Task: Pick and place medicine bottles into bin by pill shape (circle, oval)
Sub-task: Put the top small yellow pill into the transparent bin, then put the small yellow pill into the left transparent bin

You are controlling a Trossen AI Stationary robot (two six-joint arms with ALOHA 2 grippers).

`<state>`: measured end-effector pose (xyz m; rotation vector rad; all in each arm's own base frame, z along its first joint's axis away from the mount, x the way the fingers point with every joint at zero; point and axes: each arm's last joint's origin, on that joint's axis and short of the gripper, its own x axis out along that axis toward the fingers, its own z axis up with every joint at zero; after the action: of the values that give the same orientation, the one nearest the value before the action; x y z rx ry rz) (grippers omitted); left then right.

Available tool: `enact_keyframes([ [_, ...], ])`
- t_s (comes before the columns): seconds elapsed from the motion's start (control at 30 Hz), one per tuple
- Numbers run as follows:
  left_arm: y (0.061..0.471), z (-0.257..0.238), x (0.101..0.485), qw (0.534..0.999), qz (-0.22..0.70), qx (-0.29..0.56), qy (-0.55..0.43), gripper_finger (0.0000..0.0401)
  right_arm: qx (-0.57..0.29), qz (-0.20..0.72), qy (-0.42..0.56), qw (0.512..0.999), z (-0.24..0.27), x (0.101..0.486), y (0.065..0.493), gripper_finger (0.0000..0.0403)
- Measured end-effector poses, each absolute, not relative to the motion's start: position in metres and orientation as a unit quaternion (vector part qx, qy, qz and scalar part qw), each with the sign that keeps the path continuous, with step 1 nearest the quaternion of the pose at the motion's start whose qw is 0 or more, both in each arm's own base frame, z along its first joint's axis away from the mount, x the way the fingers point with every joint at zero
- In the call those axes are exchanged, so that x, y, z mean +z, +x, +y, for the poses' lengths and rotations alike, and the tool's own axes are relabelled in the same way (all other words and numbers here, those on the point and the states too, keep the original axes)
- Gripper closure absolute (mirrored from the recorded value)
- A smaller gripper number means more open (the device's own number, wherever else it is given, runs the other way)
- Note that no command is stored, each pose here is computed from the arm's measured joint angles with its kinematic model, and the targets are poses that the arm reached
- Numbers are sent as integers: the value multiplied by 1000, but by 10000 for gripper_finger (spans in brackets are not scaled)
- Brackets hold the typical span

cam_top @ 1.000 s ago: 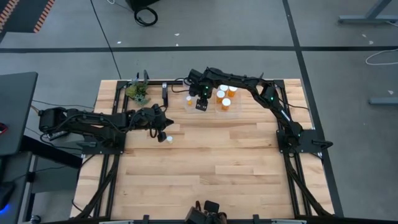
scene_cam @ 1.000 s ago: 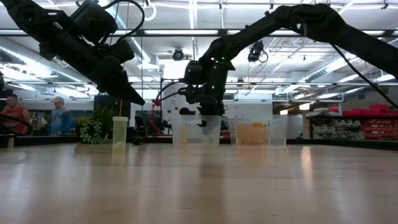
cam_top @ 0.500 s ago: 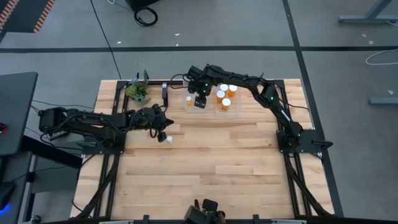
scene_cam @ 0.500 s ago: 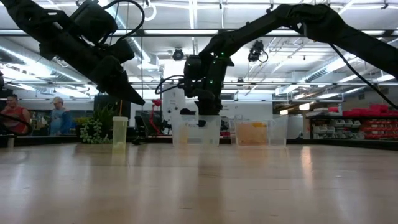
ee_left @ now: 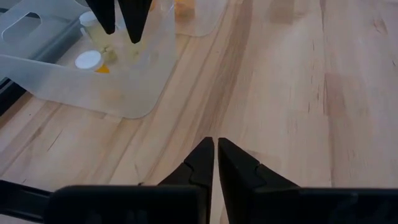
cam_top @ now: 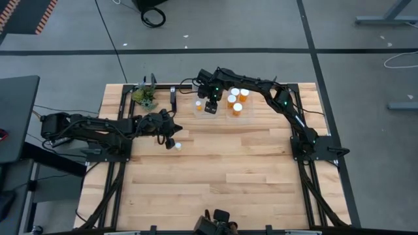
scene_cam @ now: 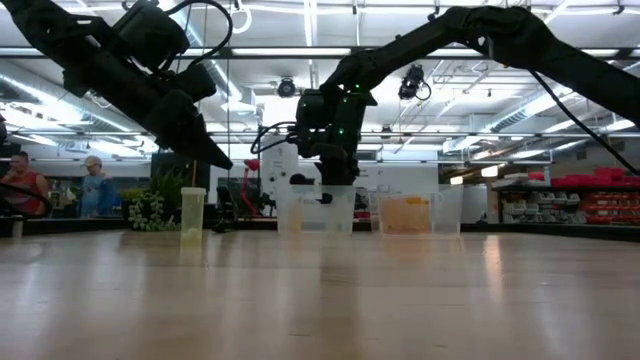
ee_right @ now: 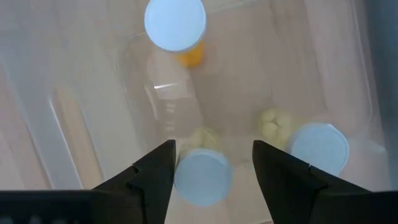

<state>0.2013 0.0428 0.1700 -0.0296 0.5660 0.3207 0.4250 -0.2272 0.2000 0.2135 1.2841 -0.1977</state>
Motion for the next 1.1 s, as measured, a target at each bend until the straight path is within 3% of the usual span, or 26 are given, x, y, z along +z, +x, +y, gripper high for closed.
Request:
enact_keyframes([
  [1.1, 201, 43, 170, 948, 278, 158, -15, 368, -94, 592, 99, 794, -224, 215, 420, 182],
])
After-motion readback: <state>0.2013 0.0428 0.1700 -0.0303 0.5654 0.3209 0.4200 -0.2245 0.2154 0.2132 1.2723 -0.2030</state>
